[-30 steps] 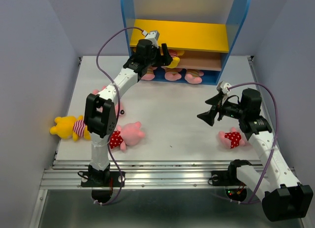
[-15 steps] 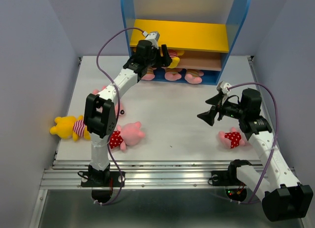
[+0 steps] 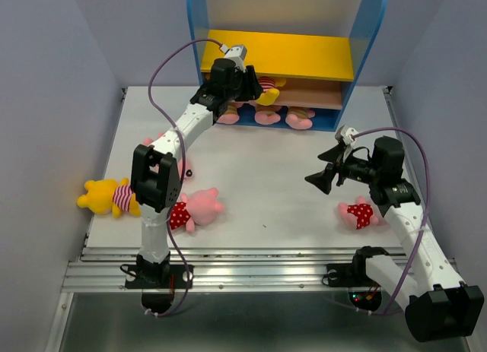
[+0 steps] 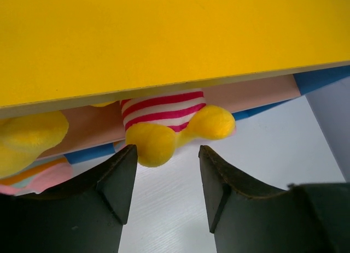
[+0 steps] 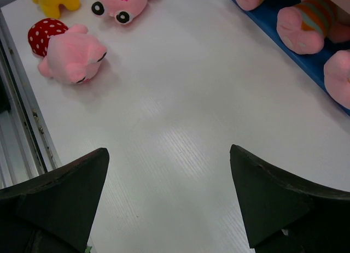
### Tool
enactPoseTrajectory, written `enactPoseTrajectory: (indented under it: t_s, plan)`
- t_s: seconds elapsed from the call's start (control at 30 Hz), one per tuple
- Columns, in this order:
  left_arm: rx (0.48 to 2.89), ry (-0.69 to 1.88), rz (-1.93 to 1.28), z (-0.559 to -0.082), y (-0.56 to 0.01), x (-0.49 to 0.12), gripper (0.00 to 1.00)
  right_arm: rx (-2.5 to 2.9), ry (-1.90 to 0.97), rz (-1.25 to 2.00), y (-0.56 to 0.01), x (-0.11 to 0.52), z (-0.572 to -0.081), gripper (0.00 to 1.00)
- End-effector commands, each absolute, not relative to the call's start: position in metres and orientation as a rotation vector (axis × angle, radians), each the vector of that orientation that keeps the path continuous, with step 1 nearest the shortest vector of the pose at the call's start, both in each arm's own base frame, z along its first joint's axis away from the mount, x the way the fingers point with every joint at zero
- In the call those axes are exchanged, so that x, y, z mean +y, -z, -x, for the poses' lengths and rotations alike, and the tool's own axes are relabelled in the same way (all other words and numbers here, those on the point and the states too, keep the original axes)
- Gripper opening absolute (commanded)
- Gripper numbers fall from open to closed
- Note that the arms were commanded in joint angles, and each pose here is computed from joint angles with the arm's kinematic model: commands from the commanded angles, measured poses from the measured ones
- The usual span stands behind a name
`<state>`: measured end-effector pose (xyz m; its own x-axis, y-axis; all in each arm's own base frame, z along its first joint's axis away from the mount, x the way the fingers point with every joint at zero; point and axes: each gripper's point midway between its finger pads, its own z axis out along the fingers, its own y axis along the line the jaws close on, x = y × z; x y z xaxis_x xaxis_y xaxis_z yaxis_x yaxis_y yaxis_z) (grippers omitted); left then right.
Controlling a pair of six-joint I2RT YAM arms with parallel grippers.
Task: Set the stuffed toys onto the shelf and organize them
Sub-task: Adjust the position of the stuffed toy
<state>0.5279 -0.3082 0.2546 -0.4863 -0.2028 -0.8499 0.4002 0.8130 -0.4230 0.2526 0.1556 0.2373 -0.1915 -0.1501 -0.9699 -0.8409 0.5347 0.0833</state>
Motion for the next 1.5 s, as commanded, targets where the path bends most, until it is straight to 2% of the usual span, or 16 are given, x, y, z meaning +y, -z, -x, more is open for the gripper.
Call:
enactPoseTrajectory:
  t_s: [0.0,0.13,0.23,0.33,0.4,0.5,0.77,0.9,0.93,0.97,1.0,1.2,1.47]
  plan:
    - [1.873,0.724,-0.157,-0.536,-0.285,-0.309,0.56,1.647,-0.760,0.859,-0.240,0.154,-0.255,0.97]
    - [1.867,0.725,-0.178,-0.537,-0.285,-0.311,0.47,1.645,-0.760,0.860,-0.240,0.155,-0.255,0.97]
    - [1.874,0.729,-0.183,-0.537,-0.282,-0.312,0.45,1.646,-0.759,0.859,-0.240,0.154,-0.255,0.97]
    - [1.882,0.733,-0.185,-0.537,-0.278,-0.313,0.47,1.645,-0.757,0.858,-0.240,0.154,-0.255,0.97]
    - [1.888,0.725,-0.178,-0.537,-0.276,-0.311,0.53,1.647,-0.757,0.858,-0.240,0.154,-0.255,0.97]
    - [1.895,0.713,-0.180,-0.537,-0.274,-0.310,0.56,1.648,-0.758,0.858,-0.240,0.154,-0.255,0.97]
    - [1.904,0.692,-0.169,-0.539,-0.271,-0.307,0.54,1.646,-0.755,0.857,-0.240,0.154,-0.255,0.97]
    - [1.903,0.684,-0.165,-0.541,-0.271,-0.306,0.47,1.645,-0.757,0.858,-0.240,0.154,-0.255,0.96]
    - [1.902,0.685,-0.165,-0.542,-0.272,-0.306,0.42,1.647,-0.756,0.857,-0.240,0.154,-0.255,0.97]
    - [1.903,0.686,-0.169,-0.542,-0.271,-0.307,0.41,1.647,-0.756,0.857,-0.240,0.154,-0.255,0.97]
    - [1.905,0.685,-0.169,-0.542,-0.270,-0.307,0.31,1.646,-0.755,0.857,-0.240,0.154,-0.255,0.97]
    - [1.897,0.697,-0.177,-0.543,-0.272,-0.310,0.02,1.646,-0.755,0.857,-0.240,0.154,-0.255,0.97]
    - [1.874,0.666,-0.234,-0.545,-0.276,-0.310,0.00,1.646,-0.754,0.856,-0.240,0.154,-0.256,0.97]
